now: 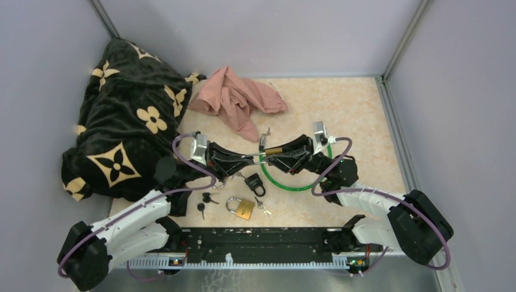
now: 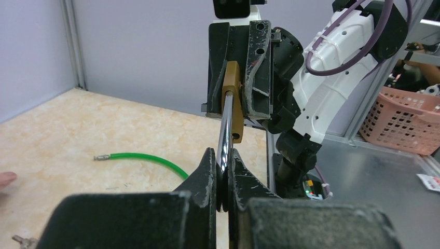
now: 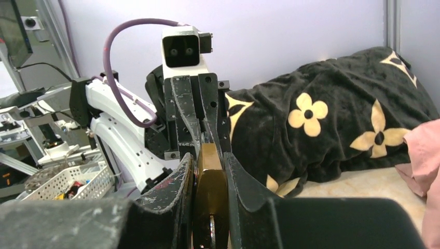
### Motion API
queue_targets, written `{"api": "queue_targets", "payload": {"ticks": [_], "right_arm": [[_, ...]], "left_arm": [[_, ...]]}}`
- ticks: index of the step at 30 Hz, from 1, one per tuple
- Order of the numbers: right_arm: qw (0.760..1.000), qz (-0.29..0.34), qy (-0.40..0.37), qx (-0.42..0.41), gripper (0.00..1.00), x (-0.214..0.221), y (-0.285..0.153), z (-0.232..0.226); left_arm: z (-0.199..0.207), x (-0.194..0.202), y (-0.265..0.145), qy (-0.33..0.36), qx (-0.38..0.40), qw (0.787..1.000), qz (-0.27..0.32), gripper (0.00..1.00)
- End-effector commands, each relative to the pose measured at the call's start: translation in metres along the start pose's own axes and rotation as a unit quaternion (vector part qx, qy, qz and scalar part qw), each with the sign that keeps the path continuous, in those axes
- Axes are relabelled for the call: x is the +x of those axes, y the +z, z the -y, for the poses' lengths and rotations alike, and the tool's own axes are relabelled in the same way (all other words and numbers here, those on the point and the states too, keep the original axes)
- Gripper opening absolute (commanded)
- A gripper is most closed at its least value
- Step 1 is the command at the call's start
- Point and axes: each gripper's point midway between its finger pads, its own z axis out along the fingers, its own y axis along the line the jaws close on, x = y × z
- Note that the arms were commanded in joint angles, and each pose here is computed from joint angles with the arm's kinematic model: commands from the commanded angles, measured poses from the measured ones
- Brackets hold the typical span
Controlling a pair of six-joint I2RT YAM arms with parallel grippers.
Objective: Lock with the key
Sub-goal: Lock the lock.
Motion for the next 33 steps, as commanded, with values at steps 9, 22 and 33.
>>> {"api": "queue_targets", "payload": {"ticks": [9,22,33], "right_arm": [[0.993,-0.098,0.055,-0.039,0.00,0.036,0.009,-0.017],[0.992,-0.129,-0.005,-0.016,0.00,0.005,0.005,-0.020],[0.993,-0.121,-0.004,-0.010,0.00,-0.011,-0.002,-0.012]], "left_arm": [[0.076,-0.005,0.017,0.114,0.181,0.977,-0.016,0.00],[0.076,0.001,0.002,0.091,0.194,0.974,-0.068,0.00],[0.065,-0.013,-0.004,0.047,0.173,0.982,-0.059,0.00]]}}
